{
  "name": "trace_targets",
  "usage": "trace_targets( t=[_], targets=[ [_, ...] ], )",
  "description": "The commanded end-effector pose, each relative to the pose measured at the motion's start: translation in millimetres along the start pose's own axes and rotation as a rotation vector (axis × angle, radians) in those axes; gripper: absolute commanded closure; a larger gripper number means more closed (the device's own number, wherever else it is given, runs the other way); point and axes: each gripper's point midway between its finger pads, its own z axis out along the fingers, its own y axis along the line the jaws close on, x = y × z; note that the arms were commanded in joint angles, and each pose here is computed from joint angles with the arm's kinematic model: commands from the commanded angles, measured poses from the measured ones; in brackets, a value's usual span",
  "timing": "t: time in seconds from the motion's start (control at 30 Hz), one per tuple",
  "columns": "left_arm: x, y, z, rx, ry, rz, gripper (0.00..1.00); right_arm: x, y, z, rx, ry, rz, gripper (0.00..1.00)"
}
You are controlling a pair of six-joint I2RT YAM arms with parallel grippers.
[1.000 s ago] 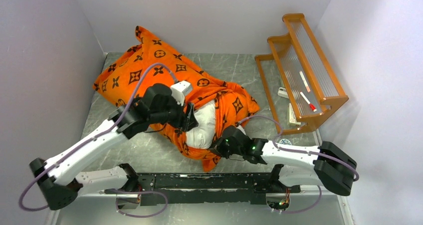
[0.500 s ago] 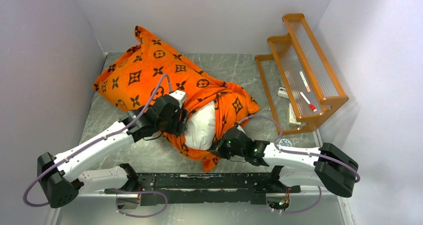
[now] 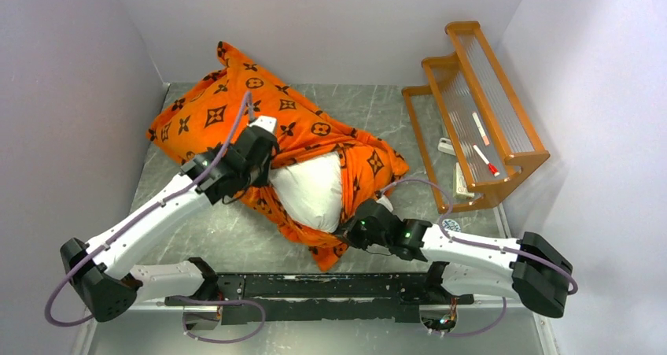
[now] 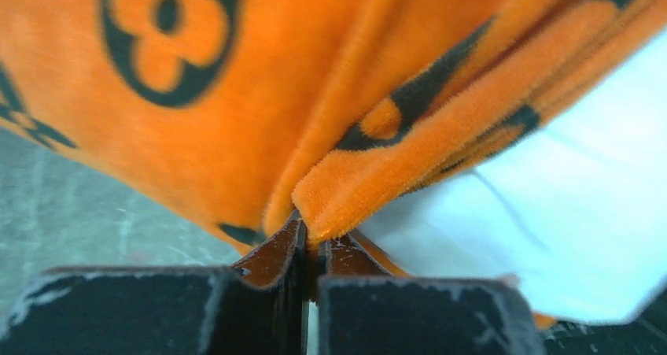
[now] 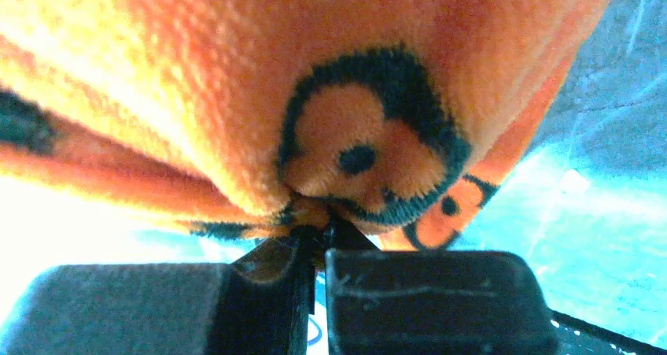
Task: Remove the pillowcase from the pillow
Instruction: Remove the pillow from the pillowcase.
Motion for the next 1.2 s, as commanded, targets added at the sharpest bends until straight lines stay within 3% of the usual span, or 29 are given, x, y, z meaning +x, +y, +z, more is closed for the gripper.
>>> trace_targets(
  t=[0.0, 0.1, 0.23, 0.3, 0.37, 0.47, 0.6, 0.73, 0.8, 0.9, 1.07, 1.17],
  targets=[
    [-53.2, 92.9, -6.9, -0.335, -0.113, 0.040, 0.95, -6.7, -106.8, -11.2, 0.301, -0.024, -0.145, 1.00],
    [-58.1, 106.1, 0.9, -0.315, -0.098, 0.015, 0.95, -7.4, -107.2, -12.1, 0.228, -0.041, -0.093, 1.00],
    [-35.3, 76.3, 16.4, -0.128, -0.043, 0.026, 0.95, -11.8, -92.6, -13.5, 0.137, -0.067, -0.091, 1.00],
    [-21.8, 64.8, 20.2, -0.056, -0.023, 0.023, 0.95, -12.8, -87.1, -12.4, 0.129, -0.069, -0.116, 1.00],
    [-16.5, 71.8, 18.5, -0.087, -0.018, 0.035, 0.95, -14.5, -88.8, -12.2, 0.193, -0.066, -0.173, 1.00],
    [-50.6, 119.3, -3.7, -0.327, -0.087, 0.082, 0.95, -31.5, -113.2, -24.6, 0.407, -0.131, -0.220, 1.00],
    [-103.6, 143.6, -28.8, -0.454, -0.163, 0.030, 0.95, -35.0, -115.7, -33.1, 0.412, -0.150, -0.201, 1.00],
    [-139.4, 138.7, -42.9, -0.362, -0.261, -0.045, 0.95, -51.2, -92.3, -61.3, 0.341, -0.231, -0.147, 1.00],
    [-143.5, 127.5, -47.2, -0.287, -0.273, -0.029, 0.95, -57.3, -49.1, -77.7, 0.180, -0.250, -0.148, 1.00],
    [-122.0, 106.1, -33.9, -0.159, -0.188, 0.048, 0.95, -56.6, -18.4, -88.3, 0.066, -0.238, -0.178, 1.00],
    [-38.2, 79.6, 6.8, -0.017, 0.058, 0.044, 0.95, -22.4, -88.2, -37.2, 0.303, -0.070, -0.225, 1.00],
    [-6.6, 58.6, 15.5, 0.094, 0.116, -0.003, 0.95, 2.2, -120.1, -14.2, 0.324, 0.031, -0.165, 1.00]
  ],
)
